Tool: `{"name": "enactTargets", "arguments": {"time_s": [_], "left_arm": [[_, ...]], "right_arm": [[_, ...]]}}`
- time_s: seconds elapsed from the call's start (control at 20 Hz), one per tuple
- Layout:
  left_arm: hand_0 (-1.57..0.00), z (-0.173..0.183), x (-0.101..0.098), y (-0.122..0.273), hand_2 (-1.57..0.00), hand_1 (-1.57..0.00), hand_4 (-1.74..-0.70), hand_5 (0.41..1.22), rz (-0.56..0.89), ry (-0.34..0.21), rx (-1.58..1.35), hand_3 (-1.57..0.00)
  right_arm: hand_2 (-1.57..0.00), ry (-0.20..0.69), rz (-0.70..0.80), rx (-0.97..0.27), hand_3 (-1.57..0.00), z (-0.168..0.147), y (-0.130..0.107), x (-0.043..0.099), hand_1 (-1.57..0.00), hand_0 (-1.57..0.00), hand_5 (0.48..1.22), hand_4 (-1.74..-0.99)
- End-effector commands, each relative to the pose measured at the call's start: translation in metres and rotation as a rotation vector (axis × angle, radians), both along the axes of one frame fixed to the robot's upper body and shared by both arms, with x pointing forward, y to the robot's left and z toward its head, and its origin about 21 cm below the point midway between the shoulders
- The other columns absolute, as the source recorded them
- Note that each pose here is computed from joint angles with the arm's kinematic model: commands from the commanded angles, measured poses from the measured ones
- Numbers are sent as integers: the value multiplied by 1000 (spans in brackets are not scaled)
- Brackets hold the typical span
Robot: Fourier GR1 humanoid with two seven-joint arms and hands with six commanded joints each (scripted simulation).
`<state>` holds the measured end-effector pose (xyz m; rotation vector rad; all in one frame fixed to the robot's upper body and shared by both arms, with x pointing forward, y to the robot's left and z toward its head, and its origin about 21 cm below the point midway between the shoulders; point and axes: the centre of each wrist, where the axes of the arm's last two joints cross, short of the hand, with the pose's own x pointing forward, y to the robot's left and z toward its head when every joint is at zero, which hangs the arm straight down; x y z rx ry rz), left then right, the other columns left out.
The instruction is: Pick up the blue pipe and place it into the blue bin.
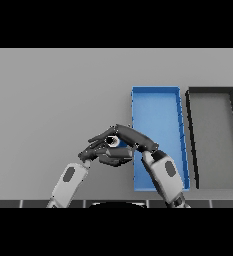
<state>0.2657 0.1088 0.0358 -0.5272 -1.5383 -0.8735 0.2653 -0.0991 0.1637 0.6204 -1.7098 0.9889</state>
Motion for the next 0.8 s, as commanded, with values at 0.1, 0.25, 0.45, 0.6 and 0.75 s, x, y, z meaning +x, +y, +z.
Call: {"name": "enactTargets", "arguments": {"time_s": [0.1, 0.25, 0.45, 0.6, 0.75], "left_arm": [[-16, 4, 3, -1, -14, -15, -969, 512, 12, 11, 8, -11], [-8, 1, 2, 0, -7, -7, -973, 489, 9, 28, 30, -5], [-3, 1, 1, 0, -2, -2, -956, 475, 13, 18, 41, -2], [-1, 1, -4, 4, -1, -1, -949, 471, 10, 4, 35, 0], [0, 4, -5, 7, 0, 0, -948, 466, 12, -9, 33, 0]], "right_arm": [[-1571, 21, 19, 61, -1571, 17, -2, 5, -1571, -1571, 1221, -1495], [-1571, 75, 17, 117, -1571, 41, -1, 5, -1571, -1571, 1221, -1494], [-1571, 67, 22, 231, -1571, 90, -13, 23, -1571, -1571, 1221, -1496], [-1571, 9, -72, 324, -1571, 125, -33, 33, -1571, -1571, 1221, -1497], [-1571, -35, -204, 318, -1571, 139, -52, 53, -1571, -1571, 1221, -1498]]}}
